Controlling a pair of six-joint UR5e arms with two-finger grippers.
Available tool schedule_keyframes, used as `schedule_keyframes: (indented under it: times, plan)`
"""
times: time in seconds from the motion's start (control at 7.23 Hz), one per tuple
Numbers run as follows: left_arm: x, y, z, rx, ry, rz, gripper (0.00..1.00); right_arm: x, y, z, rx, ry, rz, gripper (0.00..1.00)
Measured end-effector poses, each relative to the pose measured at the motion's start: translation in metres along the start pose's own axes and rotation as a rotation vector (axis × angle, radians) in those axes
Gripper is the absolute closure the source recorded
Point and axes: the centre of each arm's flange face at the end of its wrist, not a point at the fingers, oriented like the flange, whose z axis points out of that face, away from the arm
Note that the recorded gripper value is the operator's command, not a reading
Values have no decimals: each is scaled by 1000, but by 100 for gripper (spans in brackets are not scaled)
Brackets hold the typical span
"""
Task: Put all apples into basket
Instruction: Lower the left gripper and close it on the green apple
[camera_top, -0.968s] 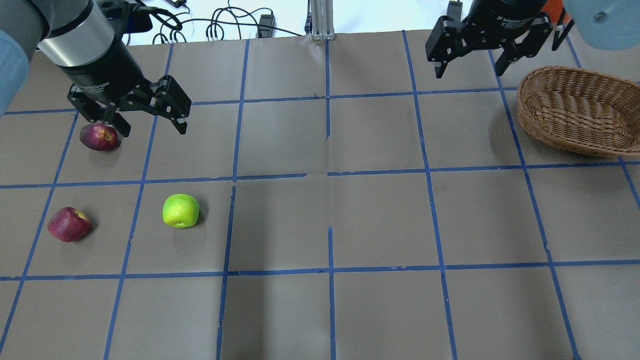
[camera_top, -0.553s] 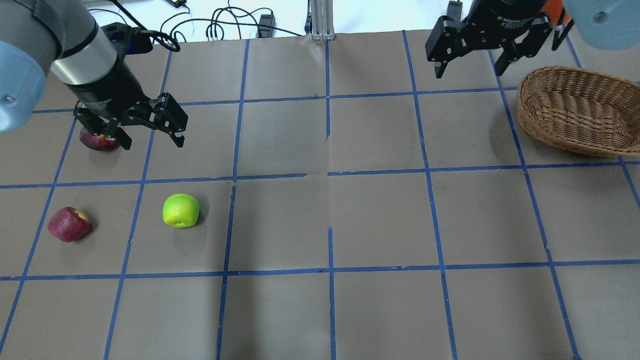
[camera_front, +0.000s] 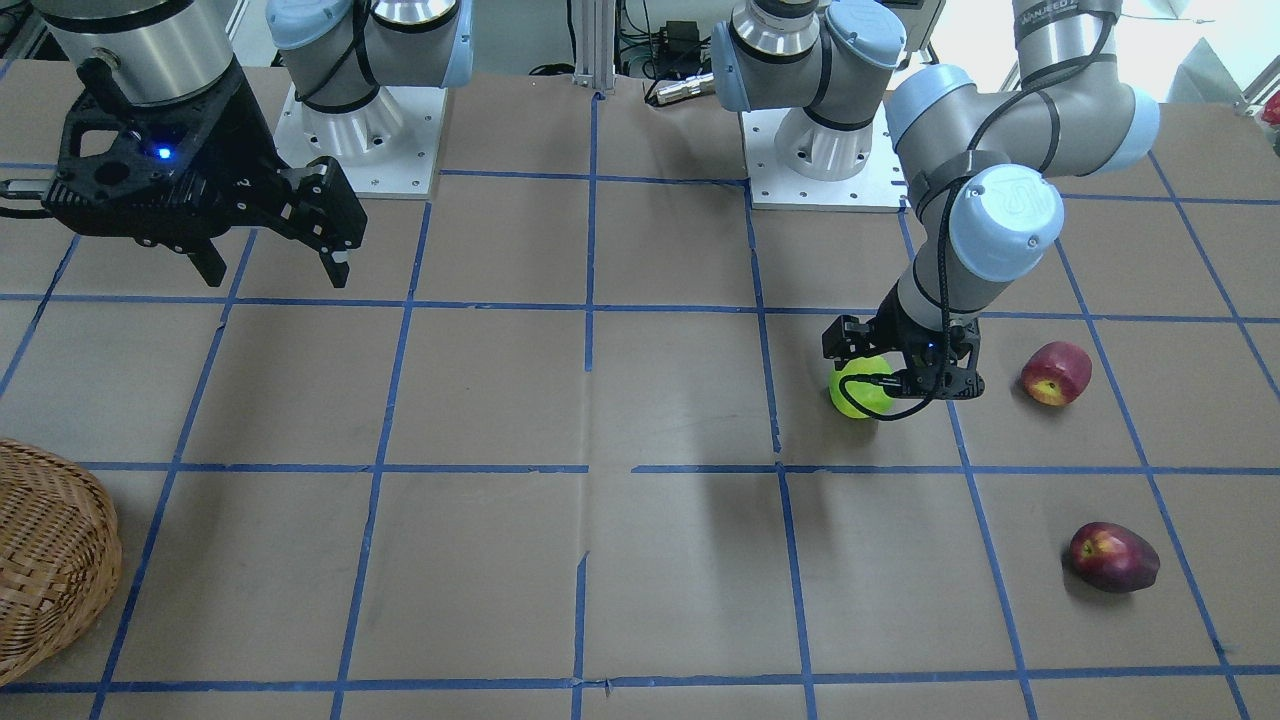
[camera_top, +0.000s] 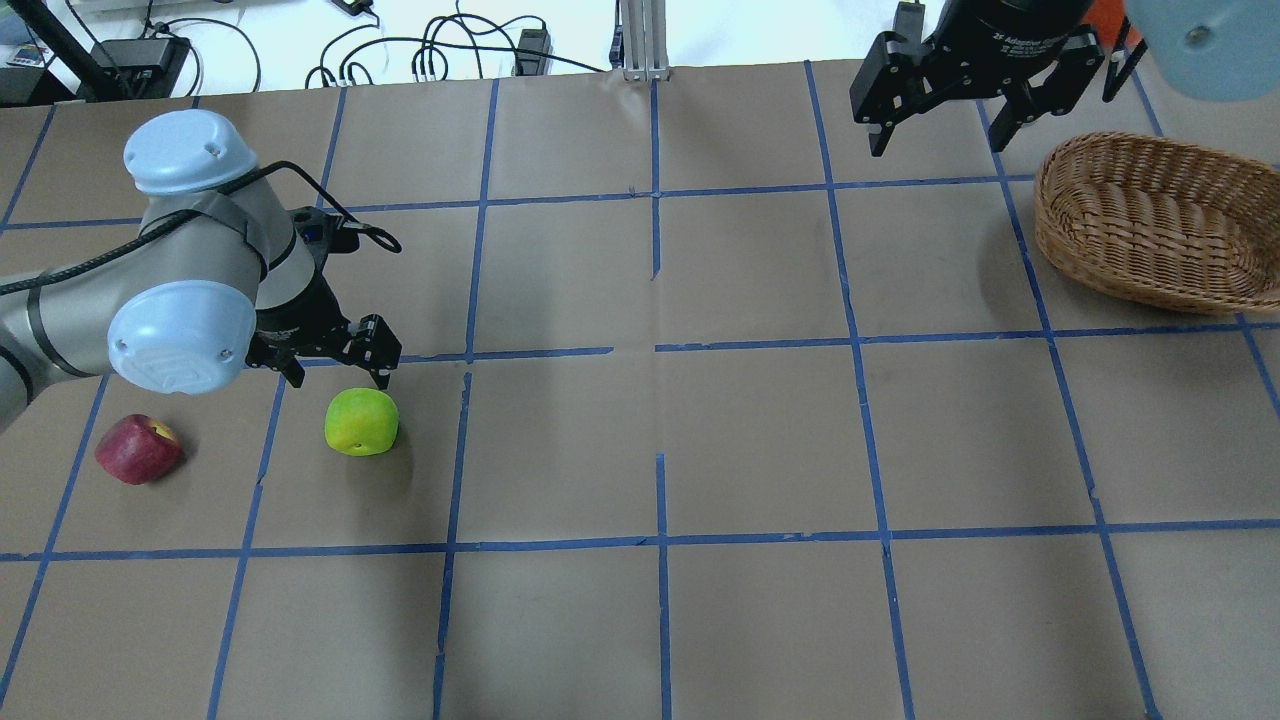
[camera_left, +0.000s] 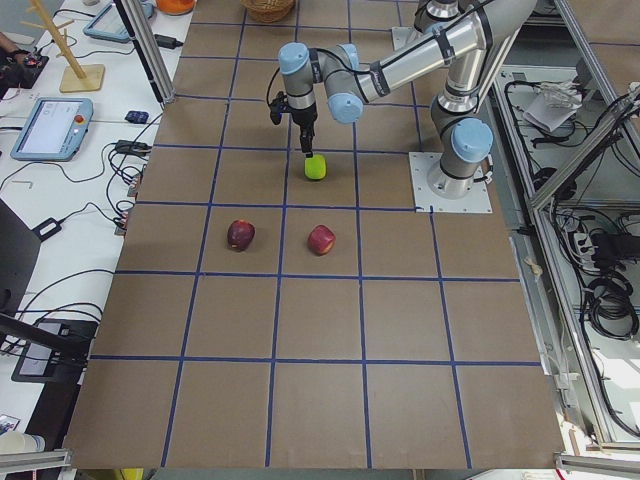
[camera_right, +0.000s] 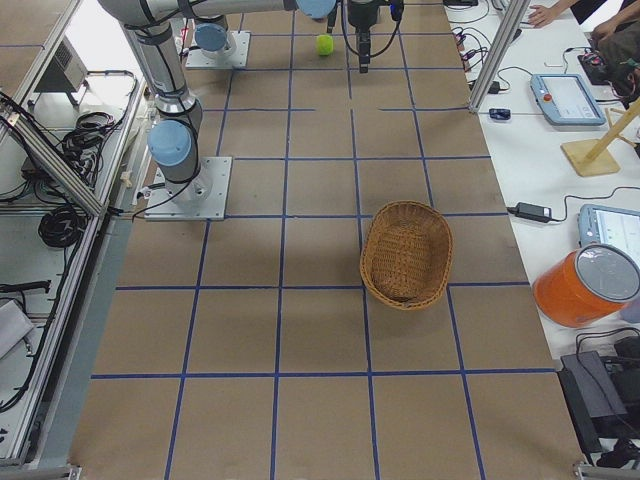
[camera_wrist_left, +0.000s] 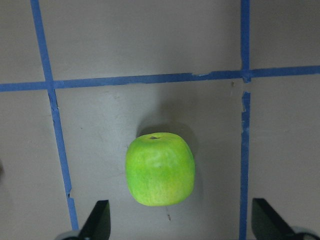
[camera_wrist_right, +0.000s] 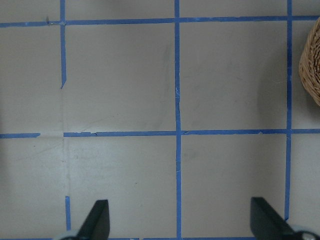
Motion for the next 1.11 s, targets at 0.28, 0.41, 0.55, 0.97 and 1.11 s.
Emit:
schedule_keyframes:
  times: [0.28, 0.41, 0.55, 0.97, 1.11]
  plan:
    - [2, 2, 39, -43, 7, 0, 0, 0, 0, 0, -1, 0, 0, 0]
    - [2, 0, 51, -59, 9, 1, 3, 0, 0, 1, -1, 0, 0, 0]
    - [2, -2, 59, -71, 10, 2, 33, 0, 0, 1, -1, 0, 1, 0]
    - [1, -8, 60, -66, 10, -6, 70, 0, 0, 1, -2, 0, 1, 0]
    - [2, -14, 50, -45, 17, -28, 70, 0, 0, 1, -2, 0, 1, 0]
